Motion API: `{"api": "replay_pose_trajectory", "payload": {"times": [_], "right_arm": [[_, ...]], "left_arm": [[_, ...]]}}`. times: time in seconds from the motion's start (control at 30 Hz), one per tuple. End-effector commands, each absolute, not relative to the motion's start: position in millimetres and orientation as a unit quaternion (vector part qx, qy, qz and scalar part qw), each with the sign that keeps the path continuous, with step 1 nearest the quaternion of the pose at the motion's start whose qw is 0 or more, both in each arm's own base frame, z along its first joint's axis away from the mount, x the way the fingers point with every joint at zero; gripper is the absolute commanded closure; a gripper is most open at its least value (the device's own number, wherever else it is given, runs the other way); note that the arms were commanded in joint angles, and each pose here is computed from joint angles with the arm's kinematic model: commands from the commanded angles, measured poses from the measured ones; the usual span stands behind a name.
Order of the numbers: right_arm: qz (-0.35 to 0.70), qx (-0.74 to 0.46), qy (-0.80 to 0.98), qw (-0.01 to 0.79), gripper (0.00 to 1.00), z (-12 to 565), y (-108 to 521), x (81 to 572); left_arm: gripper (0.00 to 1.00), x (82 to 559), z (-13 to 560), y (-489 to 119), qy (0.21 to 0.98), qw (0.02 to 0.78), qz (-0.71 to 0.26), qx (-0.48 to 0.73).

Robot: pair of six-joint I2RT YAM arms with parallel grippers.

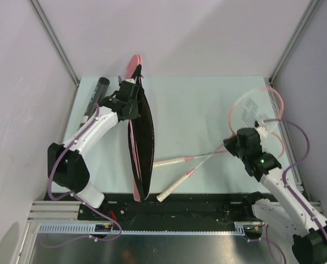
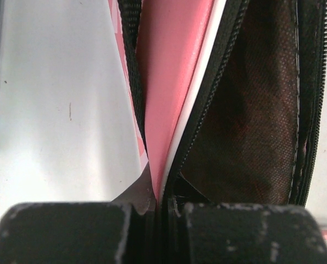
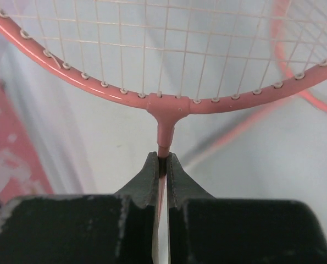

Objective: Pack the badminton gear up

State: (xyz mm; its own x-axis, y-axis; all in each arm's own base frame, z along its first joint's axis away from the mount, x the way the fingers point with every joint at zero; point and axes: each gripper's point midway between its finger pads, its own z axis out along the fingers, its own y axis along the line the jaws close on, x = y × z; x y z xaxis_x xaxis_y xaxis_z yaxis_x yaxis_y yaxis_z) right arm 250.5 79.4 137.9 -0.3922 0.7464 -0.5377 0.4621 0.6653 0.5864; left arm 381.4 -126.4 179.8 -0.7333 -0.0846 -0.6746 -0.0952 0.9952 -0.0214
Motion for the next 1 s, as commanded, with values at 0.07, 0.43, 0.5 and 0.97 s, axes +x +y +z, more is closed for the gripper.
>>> {"api": "replay_pose_trajectory", "payload": {"times": [0.07, 0.43, 0.5, 0.97], "right_arm": [[0.334, 0.038, 0.774, 0.537, 1.00, 284.6, 170.6, 304.6], [0.574, -0.087, 0.698, 0.418, 1.00, 355.5, 267.8, 323.0], [0.611, -0.099, 0.686, 0.383, 1.00, 356.9, 276.6, 319.0], [0.751, -0.127, 0.635, 0.132, 1.00, 345.9, 349.5, 263.6]], "left_arm": [[1.00, 398.0, 198.2, -144.6, 0.919, 0.389, -0.062, 0.000], [1.00, 428.7, 201.1, -133.0, 0.915, 0.383, -0.118, -0.034], [1.00, 430.8, 197.2, -138.7, 0.917, 0.374, -0.131, -0.035], [1.00, 455.9, 197.3, -153.3, 0.913, 0.374, -0.160, -0.035]]}}
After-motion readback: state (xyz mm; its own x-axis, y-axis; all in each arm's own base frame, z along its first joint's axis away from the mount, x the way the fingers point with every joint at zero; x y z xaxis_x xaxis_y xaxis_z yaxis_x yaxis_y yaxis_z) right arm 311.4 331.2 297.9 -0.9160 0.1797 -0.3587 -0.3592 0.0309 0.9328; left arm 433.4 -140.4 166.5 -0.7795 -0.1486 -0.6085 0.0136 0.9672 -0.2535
